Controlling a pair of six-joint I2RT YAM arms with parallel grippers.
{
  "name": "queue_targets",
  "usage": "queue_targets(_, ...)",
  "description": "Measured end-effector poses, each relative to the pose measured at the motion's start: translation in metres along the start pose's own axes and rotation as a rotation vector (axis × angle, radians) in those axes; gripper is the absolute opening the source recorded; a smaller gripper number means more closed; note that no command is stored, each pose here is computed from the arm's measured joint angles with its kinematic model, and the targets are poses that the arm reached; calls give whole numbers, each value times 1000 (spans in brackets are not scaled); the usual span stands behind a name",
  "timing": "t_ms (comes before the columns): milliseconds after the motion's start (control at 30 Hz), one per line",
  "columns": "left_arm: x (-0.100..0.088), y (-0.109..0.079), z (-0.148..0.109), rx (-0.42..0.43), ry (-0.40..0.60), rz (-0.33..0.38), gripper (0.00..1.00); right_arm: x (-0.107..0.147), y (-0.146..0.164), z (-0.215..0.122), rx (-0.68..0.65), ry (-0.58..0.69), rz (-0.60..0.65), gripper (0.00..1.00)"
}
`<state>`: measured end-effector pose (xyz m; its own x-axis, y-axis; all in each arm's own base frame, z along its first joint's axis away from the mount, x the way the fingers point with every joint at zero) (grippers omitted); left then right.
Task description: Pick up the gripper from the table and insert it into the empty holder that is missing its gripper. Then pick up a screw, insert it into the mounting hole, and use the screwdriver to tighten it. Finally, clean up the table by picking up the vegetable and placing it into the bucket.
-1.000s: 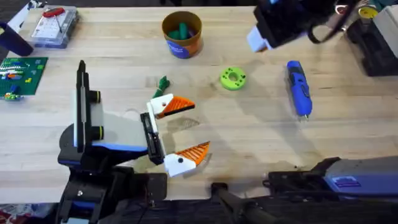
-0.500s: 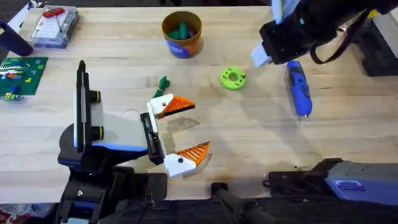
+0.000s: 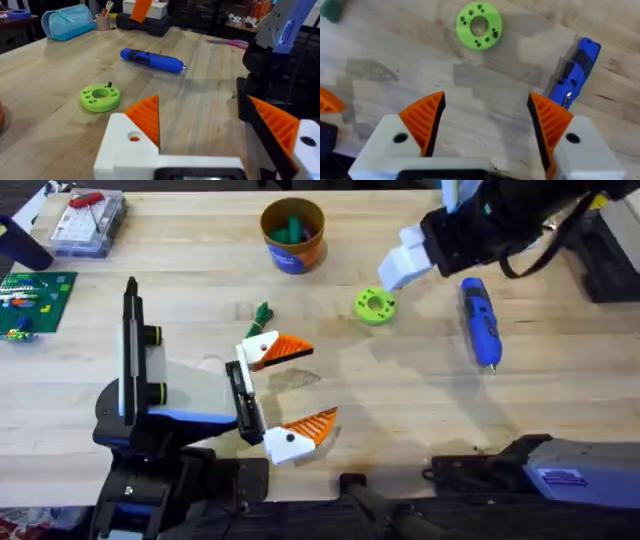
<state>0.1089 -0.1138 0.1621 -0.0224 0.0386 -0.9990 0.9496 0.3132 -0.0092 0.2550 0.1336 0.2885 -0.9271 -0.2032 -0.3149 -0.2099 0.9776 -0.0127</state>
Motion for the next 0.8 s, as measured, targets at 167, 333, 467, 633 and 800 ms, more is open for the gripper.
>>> queue_targets(167, 0, 0, 0, 0, 0, 0, 992, -11, -13, 19, -2, -34, 88, 997)
queue_targets(333, 0, 0, 0, 0, 0, 0, 992, -20, -22, 46, 3, -22, 129, 997)
queue_targets(467, 0, 0, 0, 0, 0, 0, 992, -37, -20, 86, 11, 15, 119, 995)
queue_targets(633, 0, 0, 0, 0, 0, 0, 992, -37, -18, 114, 26, 88, 112, 969)
queue_targets(800, 0, 0, 0, 0, 0, 0, 992, -36, -19, 139, 42, 148, 132, 929)
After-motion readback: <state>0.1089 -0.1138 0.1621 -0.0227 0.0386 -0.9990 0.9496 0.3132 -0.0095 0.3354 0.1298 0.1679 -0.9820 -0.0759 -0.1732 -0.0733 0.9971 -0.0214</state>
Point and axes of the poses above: each hand's point on the last joint's axis, 136 mm out from that joint toward the fingers, its own z axis out along the fingers, its own y axis along the line the jaws close on, x = y × z, the point moved 6 cm from there along -z, back along the fingers, and after that the axes turned 6 degrees about z, right-handed, at the moved point
